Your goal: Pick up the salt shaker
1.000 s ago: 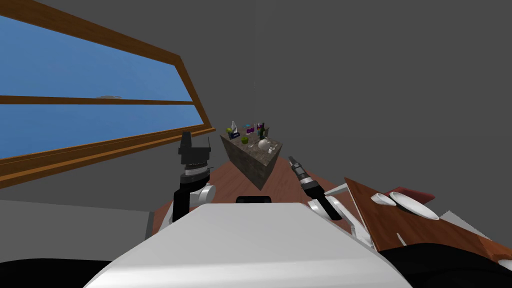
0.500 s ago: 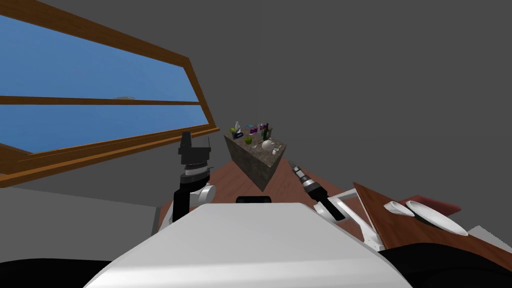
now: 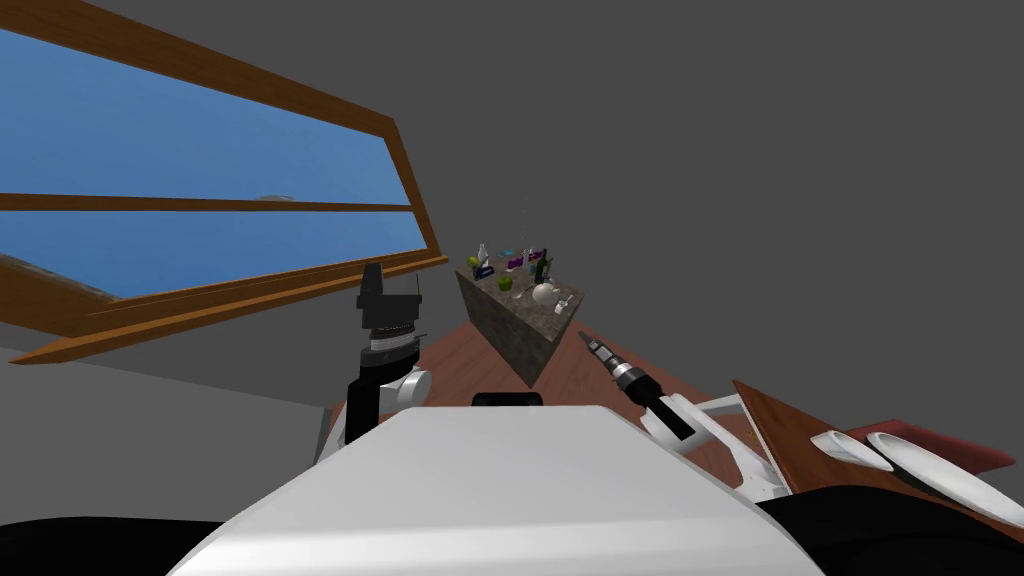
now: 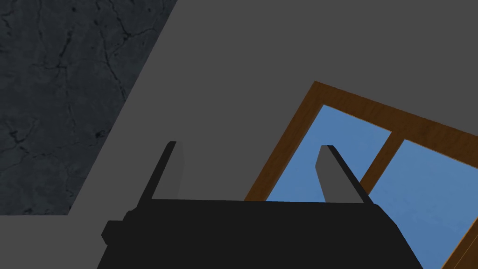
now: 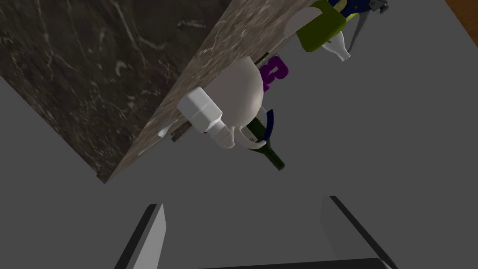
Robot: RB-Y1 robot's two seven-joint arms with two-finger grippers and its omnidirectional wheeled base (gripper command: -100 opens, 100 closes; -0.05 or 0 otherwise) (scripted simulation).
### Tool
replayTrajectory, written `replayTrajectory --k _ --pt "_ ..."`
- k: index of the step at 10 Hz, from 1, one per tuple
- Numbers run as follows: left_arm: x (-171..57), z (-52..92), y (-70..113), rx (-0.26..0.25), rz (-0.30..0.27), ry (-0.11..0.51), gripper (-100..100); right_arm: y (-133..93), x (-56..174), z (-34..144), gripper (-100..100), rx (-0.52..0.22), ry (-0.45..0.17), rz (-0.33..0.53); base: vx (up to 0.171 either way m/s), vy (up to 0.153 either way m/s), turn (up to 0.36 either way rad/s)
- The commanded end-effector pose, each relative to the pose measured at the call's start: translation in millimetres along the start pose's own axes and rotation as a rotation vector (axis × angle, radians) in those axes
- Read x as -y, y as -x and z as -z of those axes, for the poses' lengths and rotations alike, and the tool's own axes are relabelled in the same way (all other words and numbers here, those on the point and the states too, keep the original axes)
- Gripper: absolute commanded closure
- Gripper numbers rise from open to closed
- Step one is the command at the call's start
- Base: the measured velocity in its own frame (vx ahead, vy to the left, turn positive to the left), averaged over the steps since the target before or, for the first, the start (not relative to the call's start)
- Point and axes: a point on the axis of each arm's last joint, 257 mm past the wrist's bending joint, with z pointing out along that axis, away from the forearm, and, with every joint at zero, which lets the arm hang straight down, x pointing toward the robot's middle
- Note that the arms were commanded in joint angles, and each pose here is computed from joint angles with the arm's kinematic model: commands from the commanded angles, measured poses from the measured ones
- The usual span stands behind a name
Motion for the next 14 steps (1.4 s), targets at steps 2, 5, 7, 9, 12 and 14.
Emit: replayTrajectory --k 2,5,7,9,12,14 --pt "0 0.0 0.0 0.000 0.000 0.000 0 -1 18 4.6 -100 -0.042 -0.045 0.069 0.045 0.052 0.053" --pt "0 0.0 0.0 0.000 0.000 0.000 0 0 51 11.5 -100 -0.103 -0.118 0.177 0.068 0.075 0.081" --pt "0 0.0 0.0 0.000 0.000 0.000 0 3 80 18.7 -100 -0.150 -0.184 0.274 0.091 0.061 0.094" --pt "0 0.0 0.0 0.000 0.000 0.000 0 9 93 22.5 -100 -0.179 -0.214 0.337 0.088 0.048 0.053" --pt "0 0.0 0.0 0.000 0.000 0.000 0 25 127 32.7 -100 -0.239 -0.292 0.487 0.138 0.084 0.105" --pt "0 0.0 0.0 0.000 0.000 0.000 0 39 144 38.3 -100 -0.271 -0.334 0.578 0.109 0.082 0.080"
